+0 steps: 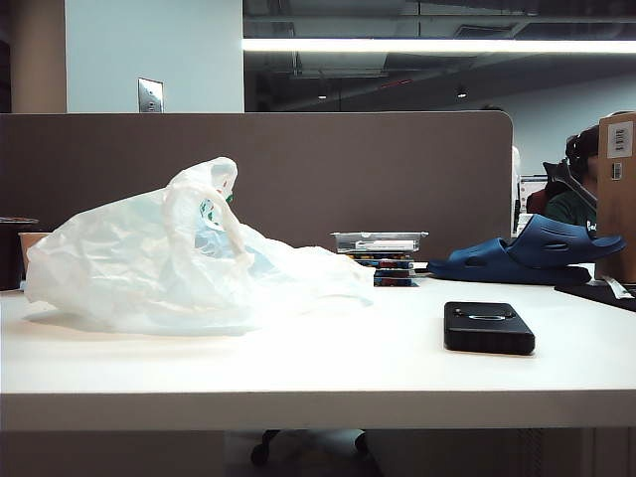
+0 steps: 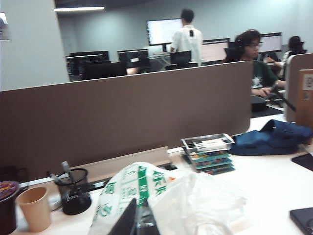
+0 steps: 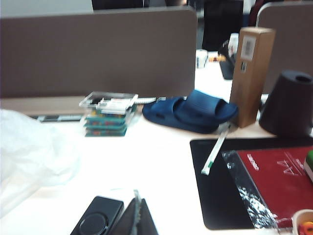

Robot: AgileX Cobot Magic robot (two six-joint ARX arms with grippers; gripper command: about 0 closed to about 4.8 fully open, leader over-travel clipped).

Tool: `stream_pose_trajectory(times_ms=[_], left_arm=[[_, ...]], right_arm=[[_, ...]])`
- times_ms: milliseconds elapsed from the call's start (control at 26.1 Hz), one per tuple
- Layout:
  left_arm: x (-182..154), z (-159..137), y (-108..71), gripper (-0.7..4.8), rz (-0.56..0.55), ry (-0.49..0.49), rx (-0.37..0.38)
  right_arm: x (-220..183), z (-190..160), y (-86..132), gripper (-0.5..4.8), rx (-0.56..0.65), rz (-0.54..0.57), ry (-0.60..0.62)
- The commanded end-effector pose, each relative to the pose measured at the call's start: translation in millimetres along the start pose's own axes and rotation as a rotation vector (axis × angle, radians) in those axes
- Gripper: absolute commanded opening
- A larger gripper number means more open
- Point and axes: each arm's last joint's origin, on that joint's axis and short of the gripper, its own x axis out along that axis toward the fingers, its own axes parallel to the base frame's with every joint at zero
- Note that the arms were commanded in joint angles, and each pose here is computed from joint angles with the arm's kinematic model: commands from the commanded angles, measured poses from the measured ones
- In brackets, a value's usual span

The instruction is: Put the power bank into the bag.

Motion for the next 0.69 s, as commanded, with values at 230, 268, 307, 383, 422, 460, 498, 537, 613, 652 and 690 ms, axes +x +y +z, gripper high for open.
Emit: stream_pose_trajectory(times_ms=[230, 268, 307, 383, 422, 460, 498, 537, 613, 652, 690], left_arm=[[20, 15, 5.2, -0.06, -0.046, 0.042, -0.011], [22, 16, 5.7, -0.06, -0.047, 0.048, -0.012], [25, 16, 6.3, -0.06, -0.048, 0.056, -0.014], [28, 16, 7.2, -0.06, -0.048, 0.065, -0.017], [30, 16, 7.6, -0.06, -0.049, 0.070, -0.017], [31, 16, 7.9, -0.06, -0.049, 0.072, -0.018], [33, 15, 8.2, -0.06, -0.049, 0.075, -0.016], [34, 15, 8.5, -0.06, -0.049, 0.074, -0.011], [37, 16, 9.4, -0.06, -0.049, 0.063, 0.024], [39, 17, 9.8, -0.06, -0.050, 0.057, 0.039], [39, 17, 9.8, -0.06, -0.054, 0.052, 0.045]], right_arm=[[21, 73, 7, -0.05, 0.016, 0.104, 0.178], [24, 78, 7, -0.05, 0.019, 0.118, 0.193], [27, 84, 8, -0.05, 0.022, 0.129, 0.209], [35, 94, 9, -0.05, 0.026, 0.141, 0.240], [40, 98, 9, -0.05, 0.028, 0.149, 0.254], [45, 103, 10, -0.05, 0.031, 0.157, 0.269], [49, 106, 10, -0.05, 0.034, 0.166, 0.282], [54, 109, 10, -0.05, 0.037, 0.174, 0.295], [69, 115, 11, -0.05, 0.049, 0.212, 0.340], [75, 117, 12, -0.05, 0.053, 0.227, 0.351], [78, 118, 12, -0.05, 0.055, 0.228, 0.356]])
